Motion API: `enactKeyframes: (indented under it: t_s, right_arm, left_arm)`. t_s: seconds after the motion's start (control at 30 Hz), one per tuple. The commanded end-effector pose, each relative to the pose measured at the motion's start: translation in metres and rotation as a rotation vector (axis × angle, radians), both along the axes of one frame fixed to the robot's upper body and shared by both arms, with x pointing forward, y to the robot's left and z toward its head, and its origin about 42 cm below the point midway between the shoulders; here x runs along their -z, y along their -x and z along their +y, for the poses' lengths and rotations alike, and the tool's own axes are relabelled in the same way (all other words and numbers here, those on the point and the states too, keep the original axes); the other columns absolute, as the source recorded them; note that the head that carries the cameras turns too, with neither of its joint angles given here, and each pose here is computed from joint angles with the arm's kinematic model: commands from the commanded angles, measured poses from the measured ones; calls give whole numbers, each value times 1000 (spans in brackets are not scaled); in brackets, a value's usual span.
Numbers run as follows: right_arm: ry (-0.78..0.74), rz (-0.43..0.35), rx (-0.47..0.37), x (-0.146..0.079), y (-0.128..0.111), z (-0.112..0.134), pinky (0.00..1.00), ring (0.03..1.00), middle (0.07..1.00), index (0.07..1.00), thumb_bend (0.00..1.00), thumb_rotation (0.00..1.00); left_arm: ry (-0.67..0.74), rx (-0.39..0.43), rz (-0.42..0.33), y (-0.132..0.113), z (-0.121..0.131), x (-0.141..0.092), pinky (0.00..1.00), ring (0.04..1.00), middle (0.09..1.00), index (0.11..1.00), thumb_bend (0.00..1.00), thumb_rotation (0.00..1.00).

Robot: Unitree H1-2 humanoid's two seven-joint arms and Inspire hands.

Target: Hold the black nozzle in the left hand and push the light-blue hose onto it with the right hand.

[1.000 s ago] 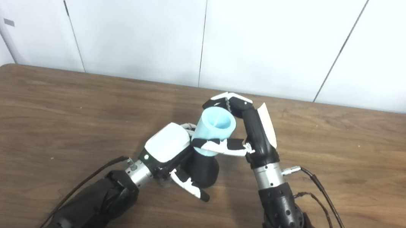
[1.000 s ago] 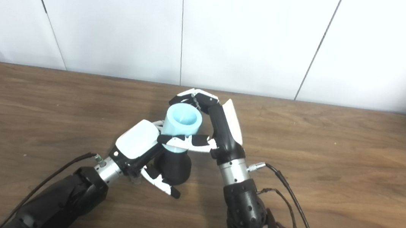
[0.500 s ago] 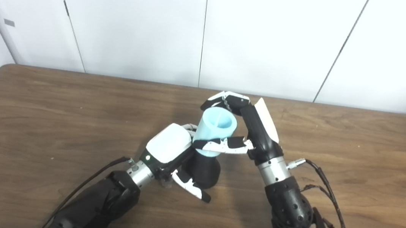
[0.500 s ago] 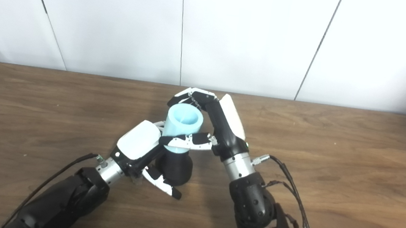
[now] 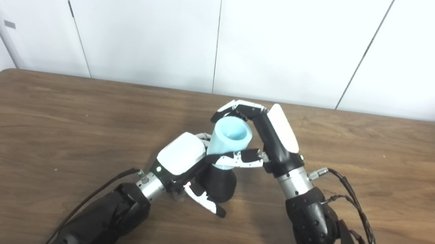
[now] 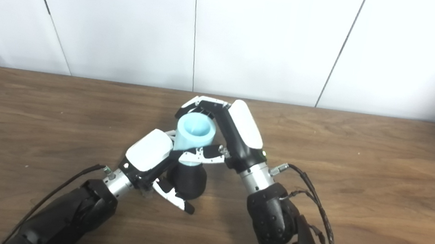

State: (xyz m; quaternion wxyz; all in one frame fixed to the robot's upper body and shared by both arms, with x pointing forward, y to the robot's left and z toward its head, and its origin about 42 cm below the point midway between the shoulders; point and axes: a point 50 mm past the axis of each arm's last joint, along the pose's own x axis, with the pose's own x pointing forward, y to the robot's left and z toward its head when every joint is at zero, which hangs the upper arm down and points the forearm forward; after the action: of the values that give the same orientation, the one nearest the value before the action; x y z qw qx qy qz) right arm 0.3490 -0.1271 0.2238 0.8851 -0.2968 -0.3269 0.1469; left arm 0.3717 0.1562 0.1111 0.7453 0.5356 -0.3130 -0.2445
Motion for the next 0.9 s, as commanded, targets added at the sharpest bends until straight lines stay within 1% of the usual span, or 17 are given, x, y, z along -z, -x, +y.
enactKeyframes:
  t_s: [0.0,0.3,0.5,0.73,0.83,0.87]
  right_arm:
    - [92,-130,-55,-20,3,7,312,410,461,529,516,0]
    - [152,-135,-72,-22,4,9,305,406,467,530,516,0]
    - [165,-112,-80,-21,2,10,303,408,469,527,516,0]
    - [145,-74,-48,-17,1,7,307,411,467,527,517,0]
    - [129,-39,-26,-18,1,6,348,417,461,515,524,7]
    - [131,-23,-15,-20,1,6,414,495,544,589,759,302]
  left_arm:
    - [49,90,452,151,-54,128,761,488,461,507,522,0]
    - [50,93,449,150,-56,127,765,490,458,510,521,0]
    - [43,92,453,151,-57,128,762,492,459,509,521,0]
    - [39,91,446,152,-55,128,755,491,458,510,521,0]
    - [38,93,452,151,-54,128,758,492,460,508,521,0]
    - [36,96,453,151,-54,128,758,493,461,507,522,0]
